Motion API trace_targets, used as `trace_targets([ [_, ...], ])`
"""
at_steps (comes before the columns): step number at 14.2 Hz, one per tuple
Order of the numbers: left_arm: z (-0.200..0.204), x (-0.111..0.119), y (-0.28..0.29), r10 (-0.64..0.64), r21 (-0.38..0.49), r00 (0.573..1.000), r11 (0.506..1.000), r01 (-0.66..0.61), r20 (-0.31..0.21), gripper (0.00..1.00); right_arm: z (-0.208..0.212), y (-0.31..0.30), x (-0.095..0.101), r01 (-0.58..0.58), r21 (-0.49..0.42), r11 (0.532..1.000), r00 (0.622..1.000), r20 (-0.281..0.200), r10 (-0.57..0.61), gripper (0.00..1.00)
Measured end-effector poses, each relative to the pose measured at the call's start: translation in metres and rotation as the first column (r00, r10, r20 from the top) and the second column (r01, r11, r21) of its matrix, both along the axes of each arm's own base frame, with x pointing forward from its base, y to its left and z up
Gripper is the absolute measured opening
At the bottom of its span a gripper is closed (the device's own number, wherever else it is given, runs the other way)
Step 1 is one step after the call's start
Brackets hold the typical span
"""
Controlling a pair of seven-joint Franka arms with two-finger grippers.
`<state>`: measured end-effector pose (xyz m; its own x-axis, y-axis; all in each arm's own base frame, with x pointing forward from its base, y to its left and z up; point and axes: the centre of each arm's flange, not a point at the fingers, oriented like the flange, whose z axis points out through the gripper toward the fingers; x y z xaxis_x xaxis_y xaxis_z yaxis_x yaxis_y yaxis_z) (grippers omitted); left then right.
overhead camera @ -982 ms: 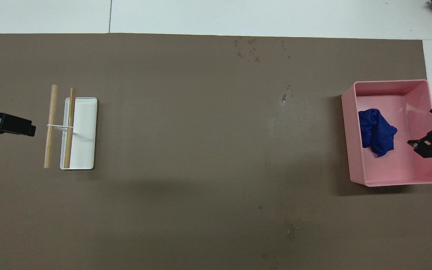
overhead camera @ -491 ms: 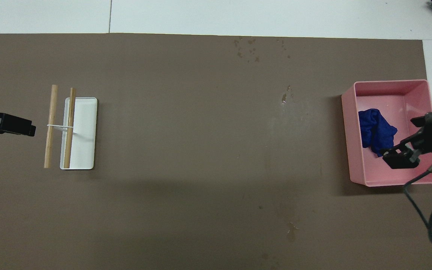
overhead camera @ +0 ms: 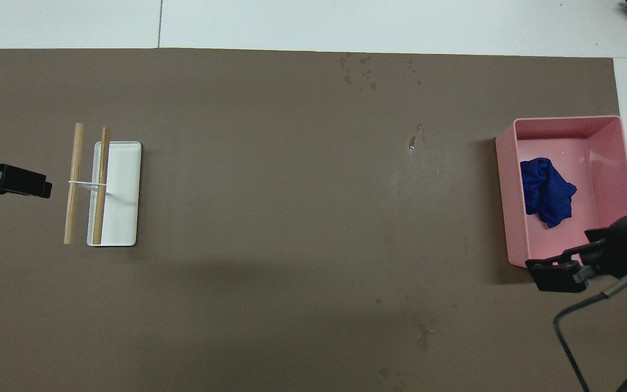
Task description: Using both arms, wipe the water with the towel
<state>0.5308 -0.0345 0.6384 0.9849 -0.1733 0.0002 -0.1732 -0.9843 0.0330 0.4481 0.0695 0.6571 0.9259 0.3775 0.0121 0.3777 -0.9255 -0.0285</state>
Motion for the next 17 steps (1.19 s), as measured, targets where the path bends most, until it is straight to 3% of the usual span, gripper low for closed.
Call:
trace_targets([
  [3, 0.000, 0.000, 0.000, 0.000, 0.000, 1.000, 1.000, 0.000, 0.000, 1.00, -0.006, -0.013, 0.007, 0.031, 0.007, 1.000, 0.999, 0.017, -0.031, 1.00],
  [5, 0.000, 0.000, 0.000, 0.000, 0.000, 1.000, 1.000, 0.000, 0.000, 1.00, -0.018, -0.016, 0.014, 0.078, 0.007, 0.997, 0.997, -0.003, -0.078, 1.00],
  [13, 0.000, 0.000, 0.000, 0.000, 0.000, 1.000, 1.000, 0.000, 0.000, 1.00, -0.024, 0.002, 0.083, 0.138, 0.010, 0.990, 0.990, 0.008, -0.138, 1.00],
  [17, 0.000, 0.000, 0.000, 0.000, 0.000, 1.000, 1.000, 0.000, 0.000, 1.00, -0.022, 0.002, 0.095, 0.138, 0.014, 0.990, 0.990, -0.002, -0.138, 1.00],
])
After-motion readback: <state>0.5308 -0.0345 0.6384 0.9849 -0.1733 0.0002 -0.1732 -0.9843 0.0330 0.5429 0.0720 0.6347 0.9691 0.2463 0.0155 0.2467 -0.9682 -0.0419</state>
